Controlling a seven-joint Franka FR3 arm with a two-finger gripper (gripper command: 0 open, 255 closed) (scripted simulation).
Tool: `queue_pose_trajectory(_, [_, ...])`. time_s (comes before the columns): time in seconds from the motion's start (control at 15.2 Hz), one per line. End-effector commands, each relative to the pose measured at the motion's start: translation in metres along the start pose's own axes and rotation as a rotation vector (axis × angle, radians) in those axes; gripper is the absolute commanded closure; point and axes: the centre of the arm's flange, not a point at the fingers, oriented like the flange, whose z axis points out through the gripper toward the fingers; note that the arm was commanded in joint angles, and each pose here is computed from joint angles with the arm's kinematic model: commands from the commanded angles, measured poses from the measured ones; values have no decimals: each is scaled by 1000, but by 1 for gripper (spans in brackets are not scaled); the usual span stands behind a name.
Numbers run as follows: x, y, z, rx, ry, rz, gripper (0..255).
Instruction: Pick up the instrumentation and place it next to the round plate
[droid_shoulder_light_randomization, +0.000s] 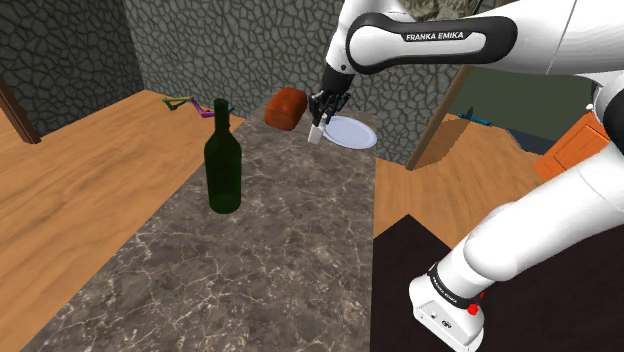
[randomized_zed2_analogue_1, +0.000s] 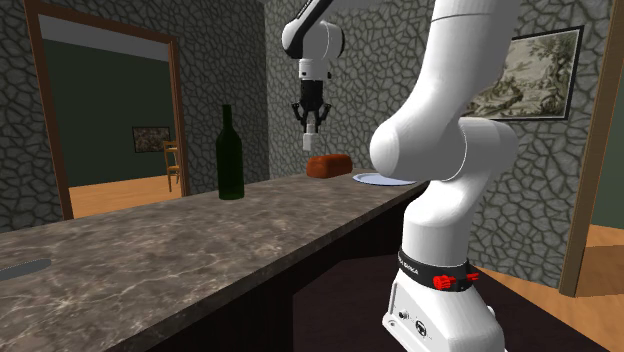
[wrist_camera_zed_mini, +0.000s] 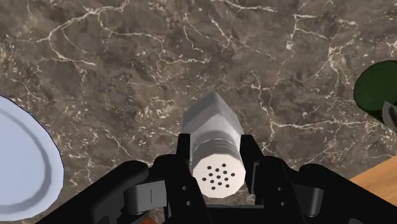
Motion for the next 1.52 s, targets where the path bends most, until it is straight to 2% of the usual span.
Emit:
queue_pose_trajectory(0.0, [22, 19, 3, -1, 0, 0, 255])
queue_pose_trajectory(0.92, [159, 143, 22, -1, 0, 0, 255])
queue_pose_trajectory(1.45, [153, 143, 63, -1, 0, 0, 255])
